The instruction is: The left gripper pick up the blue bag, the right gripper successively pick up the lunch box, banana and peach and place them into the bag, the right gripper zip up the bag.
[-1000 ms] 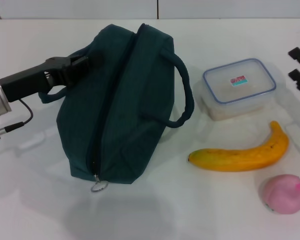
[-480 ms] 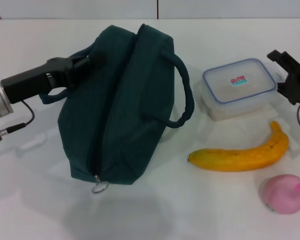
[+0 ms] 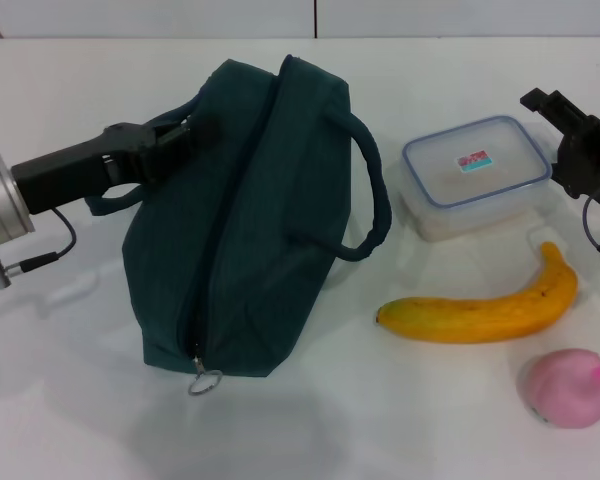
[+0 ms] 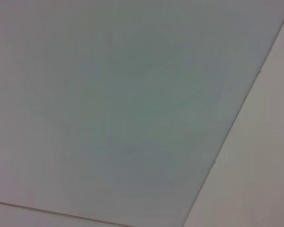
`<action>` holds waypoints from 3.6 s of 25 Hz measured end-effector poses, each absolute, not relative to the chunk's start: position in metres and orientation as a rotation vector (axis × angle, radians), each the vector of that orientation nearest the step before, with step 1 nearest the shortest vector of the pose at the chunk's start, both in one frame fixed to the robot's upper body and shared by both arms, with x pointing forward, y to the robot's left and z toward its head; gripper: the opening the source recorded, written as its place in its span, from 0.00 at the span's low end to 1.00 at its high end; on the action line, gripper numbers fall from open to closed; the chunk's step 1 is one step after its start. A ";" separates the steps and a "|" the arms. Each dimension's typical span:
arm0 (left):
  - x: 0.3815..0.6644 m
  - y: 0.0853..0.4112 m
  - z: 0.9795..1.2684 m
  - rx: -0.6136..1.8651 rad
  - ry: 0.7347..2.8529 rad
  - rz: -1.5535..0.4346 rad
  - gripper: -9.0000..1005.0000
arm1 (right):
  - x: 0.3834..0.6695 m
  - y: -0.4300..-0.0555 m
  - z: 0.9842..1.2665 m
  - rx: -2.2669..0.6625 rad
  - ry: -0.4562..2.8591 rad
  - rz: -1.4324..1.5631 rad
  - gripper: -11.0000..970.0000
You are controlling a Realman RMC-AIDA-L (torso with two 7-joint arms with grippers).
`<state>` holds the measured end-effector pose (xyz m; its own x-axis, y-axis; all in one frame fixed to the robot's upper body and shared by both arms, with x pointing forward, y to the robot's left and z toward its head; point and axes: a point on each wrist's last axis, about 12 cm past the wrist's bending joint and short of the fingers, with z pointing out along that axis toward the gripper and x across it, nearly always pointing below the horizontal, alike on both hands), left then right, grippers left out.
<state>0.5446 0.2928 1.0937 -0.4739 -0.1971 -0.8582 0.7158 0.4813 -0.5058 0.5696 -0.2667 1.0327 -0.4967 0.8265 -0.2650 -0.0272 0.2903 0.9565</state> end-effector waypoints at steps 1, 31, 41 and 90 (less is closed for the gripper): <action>0.545 0.292 1.094 0.444 1.743 -1.162 0.05 | 0.570 -0.267 1.033 0.728 1.739 1.312 0.71; 0.538 0.285 1.087 0.456 1.644 -1.162 0.05 | 0.564 -0.269 1.031 0.606 1.765 1.259 0.12; 0.533 0.275 1.087 0.513 1.550 -1.157 0.05 | 0.556 -0.277 1.050 0.190 1.627 1.093 0.11; 0.548 0.262 1.085 0.464 1.531 -1.106 0.05 | 0.591 -0.177 1.127 -0.577 1.406 1.282 0.11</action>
<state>0.5485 0.2616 1.0848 -0.2875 -0.2733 -0.9180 0.7859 0.4806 -0.3892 0.5909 -0.1765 1.1272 -0.2875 0.3007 -0.9094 -0.8778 0.2970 0.3757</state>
